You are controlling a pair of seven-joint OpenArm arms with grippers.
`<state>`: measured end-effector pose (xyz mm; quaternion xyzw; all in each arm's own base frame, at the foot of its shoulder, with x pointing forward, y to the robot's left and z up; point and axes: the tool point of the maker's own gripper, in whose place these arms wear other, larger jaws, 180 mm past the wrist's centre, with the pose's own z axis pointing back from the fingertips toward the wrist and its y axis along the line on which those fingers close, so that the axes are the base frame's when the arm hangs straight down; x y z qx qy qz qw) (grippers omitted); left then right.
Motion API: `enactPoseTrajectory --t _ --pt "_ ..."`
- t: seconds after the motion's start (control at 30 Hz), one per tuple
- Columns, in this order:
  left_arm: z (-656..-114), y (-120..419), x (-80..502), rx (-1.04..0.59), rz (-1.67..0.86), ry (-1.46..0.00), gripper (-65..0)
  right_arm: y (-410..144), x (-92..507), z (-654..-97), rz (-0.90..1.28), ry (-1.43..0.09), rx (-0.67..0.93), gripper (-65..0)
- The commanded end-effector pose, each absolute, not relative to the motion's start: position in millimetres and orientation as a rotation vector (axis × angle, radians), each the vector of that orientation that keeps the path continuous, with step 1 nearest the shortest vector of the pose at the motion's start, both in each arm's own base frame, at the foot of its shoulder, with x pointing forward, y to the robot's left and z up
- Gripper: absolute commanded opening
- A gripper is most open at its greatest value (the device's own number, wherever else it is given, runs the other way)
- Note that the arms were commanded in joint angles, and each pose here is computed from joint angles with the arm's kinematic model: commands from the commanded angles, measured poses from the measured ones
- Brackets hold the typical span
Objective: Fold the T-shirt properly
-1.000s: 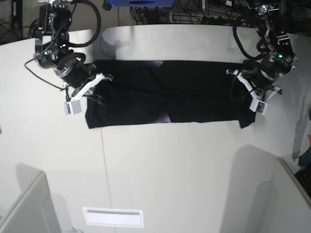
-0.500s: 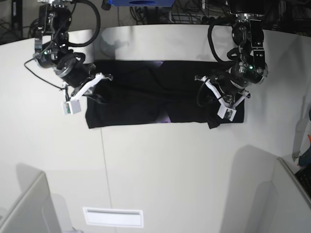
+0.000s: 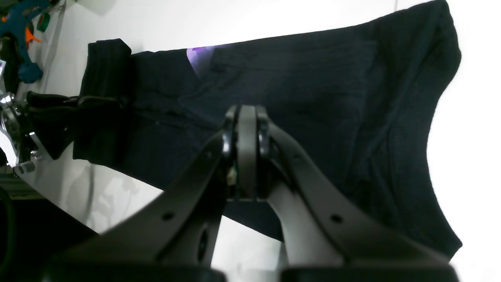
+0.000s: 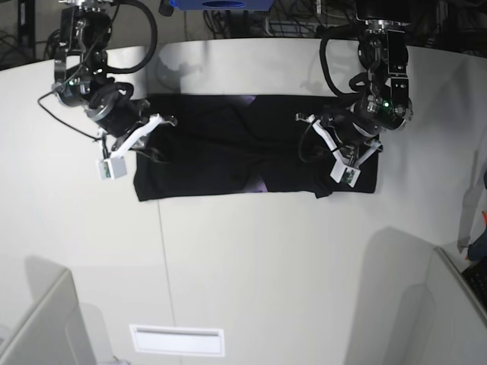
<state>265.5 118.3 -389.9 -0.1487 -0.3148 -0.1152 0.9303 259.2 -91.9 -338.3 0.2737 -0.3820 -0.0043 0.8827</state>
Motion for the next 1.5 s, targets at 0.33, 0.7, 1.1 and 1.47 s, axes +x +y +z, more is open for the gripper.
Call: enactPoseTrajectory --t 0.33,0.7,1.1,1.47 --pt "-379.4 117.4 272.8 -0.314 -0.242 -0.688 -65.0 -92.0 266.1 -326.5 -0.003 -0.841 0.582 -65.0" --pt "-379.0 115.9 272.7 -0.319 -0.242 -0.688 -49.5 -92.4 266.1 -327.2 -0.007 -0.839 0.581 -65.0" --pt "-362.4 68.0 258.2 -0.375 -0.428 -0.704 -16.0 -137.7 273.0 -347.4 -0.145 -0.822 0.514 -62.1" --pt "-352.3 307.5 236.2 0.051 0.043 -0.723 -65.0 -159.4 287.8 -382.7 -0.214 -0.71 0.507 -23.4"
